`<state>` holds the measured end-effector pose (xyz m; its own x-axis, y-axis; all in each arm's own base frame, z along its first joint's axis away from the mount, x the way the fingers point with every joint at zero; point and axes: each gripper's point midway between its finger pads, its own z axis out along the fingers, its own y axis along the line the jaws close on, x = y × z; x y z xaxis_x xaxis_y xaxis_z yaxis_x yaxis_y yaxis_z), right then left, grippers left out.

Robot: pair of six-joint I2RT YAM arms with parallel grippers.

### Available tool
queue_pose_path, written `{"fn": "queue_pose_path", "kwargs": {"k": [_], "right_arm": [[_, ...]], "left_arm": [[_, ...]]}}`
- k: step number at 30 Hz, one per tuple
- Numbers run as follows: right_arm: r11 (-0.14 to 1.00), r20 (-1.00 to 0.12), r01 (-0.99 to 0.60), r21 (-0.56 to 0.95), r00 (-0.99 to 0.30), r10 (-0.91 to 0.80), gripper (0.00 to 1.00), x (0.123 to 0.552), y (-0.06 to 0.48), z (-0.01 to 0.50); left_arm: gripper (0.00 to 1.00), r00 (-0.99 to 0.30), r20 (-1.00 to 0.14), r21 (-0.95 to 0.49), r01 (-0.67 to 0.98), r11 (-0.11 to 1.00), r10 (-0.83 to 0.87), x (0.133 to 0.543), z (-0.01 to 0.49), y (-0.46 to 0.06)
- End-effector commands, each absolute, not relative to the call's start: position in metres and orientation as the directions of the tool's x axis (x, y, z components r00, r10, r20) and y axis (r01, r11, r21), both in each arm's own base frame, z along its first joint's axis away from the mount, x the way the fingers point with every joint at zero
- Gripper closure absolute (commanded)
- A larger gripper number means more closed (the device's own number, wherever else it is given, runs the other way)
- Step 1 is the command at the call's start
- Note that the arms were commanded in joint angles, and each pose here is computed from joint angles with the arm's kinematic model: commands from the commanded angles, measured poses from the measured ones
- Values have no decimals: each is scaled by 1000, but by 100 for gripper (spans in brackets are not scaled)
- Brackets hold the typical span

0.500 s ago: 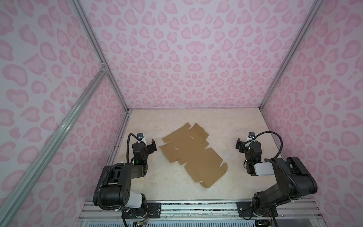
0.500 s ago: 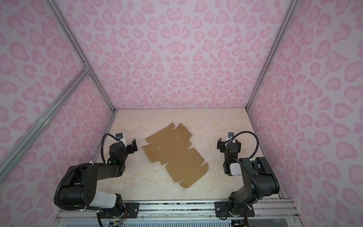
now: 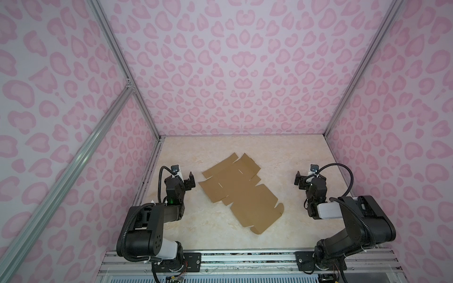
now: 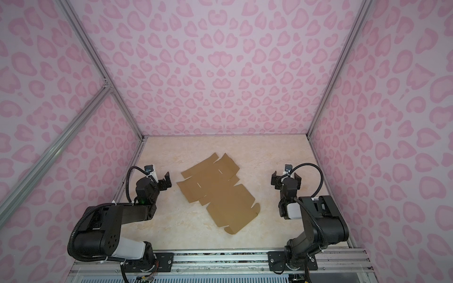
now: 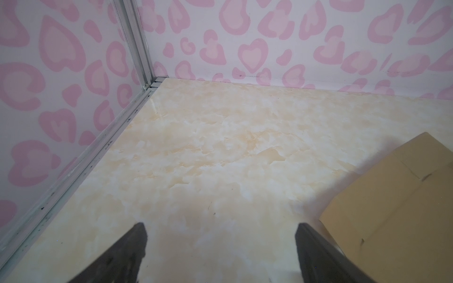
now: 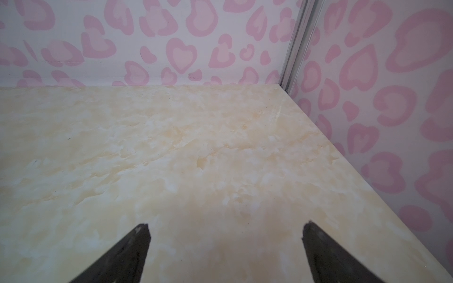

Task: Assemble paper box
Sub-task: Pick up the paper box from the center of the table.

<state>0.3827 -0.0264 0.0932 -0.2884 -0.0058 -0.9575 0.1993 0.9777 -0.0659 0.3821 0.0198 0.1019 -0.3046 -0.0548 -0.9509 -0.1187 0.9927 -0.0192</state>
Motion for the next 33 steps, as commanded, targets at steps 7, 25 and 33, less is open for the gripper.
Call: {"fn": "queue_pose_path", "kwargs": {"k": [7,25,33], "right_arm": [[976,-969,209,-63,-247,-9,0,386,-28,103],[963,-967,229,-140,-242,-83,0,382,-17,141],[895,-878,-18,446,185,441,0,360,21,294]], "left_arm": [[3,-247,-968,-22,-109,994,-49,388,117,19],[3,-247,-968,-27,-106,994,-53,388,117,20],[3,-209,-970,-73,-231,970,-123,389,174,39]]}}
